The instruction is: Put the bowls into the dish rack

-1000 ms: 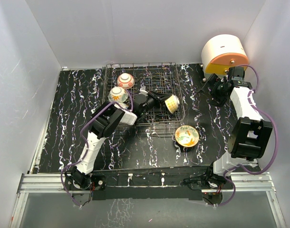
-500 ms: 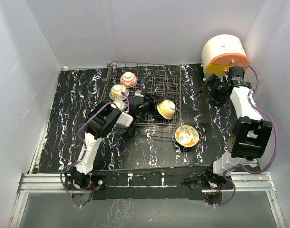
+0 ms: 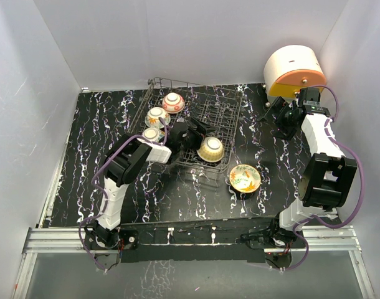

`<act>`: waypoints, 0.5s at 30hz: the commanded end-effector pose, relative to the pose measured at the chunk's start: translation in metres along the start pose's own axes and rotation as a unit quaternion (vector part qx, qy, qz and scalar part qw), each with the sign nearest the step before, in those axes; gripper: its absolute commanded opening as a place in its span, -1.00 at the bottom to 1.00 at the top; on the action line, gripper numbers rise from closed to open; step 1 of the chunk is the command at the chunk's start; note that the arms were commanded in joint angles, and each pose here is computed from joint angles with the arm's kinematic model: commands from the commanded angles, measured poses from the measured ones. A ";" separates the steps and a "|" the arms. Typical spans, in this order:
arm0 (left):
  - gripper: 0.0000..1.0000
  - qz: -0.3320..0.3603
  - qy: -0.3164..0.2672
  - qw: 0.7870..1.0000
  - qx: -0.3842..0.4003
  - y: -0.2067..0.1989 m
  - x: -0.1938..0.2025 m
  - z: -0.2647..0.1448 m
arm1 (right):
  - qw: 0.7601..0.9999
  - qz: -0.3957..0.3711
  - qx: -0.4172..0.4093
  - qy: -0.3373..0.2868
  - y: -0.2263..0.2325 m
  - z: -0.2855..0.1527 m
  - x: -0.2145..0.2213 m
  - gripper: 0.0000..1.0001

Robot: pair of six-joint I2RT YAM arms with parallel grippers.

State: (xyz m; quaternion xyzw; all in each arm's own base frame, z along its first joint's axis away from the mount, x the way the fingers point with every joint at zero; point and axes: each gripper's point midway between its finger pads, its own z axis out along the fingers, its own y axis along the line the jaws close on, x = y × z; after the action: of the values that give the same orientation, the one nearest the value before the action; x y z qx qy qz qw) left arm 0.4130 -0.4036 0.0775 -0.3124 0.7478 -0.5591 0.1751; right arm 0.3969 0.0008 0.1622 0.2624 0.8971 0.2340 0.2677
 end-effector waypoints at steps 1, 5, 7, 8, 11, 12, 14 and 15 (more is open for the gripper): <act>0.94 0.034 -0.031 0.997 -0.065 0.002 -0.021 -0.022 | 0.999 -0.016 -0.019 -0.028 0.011 -0.005 -0.017 0.98; 0.94 0.065 -0.030 0.991 -0.116 0.010 -0.026 -0.031 | 0.999 -0.017 -0.022 -0.029 0.013 -0.006 -0.018 0.98; 0.94 0.090 -0.028 0.986 -0.140 0.010 -0.027 -0.035 | 0.999 -0.016 -0.021 -0.029 0.013 -0.007 -0.018 0.98; 0.94 0.104 -0.026 0.982 -0.153 0.009 -0.028 -0.036 | 0.999 -0.017 -0.021 -0.029 0.013 -0.007 -0.018 0.98; 0.95 0.139 -0.018 0.969 -0.204 0.015 -0.031 -0.043 | 0.999 -0.017 -0.022 -0.028 0.013 -0.007 -0.017 0.98; 0.94 0.150 -0.017 0.964 -0.219 0.017 -0.032 -0.046 | 0.999 -0.016 -0.022 -0.028 0.013 -0.007 -0.017 0.98; 0.94 0.176 -0.018 0.956 -0.234 0.018 -0.034 -0.051 | 0.999 -0.016 -0.022 -0.029 0.013 -0.007 -0.017 0.98; 0.94 0.185 -0.021 0.952 -0.245 0.020 -0.037 -0.055 | 0.999 -0.017 -0.023 -0.028 0.013 -0.007 -0.016 0.98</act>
State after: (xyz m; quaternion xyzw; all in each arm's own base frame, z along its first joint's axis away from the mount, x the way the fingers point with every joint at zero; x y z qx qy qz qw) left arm 0.4116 -0.3645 0.0602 -0.2543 0.8668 -0.3847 0.1896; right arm 0.3968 0.0013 0.1622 0.2620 0.8970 0.2354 0.2671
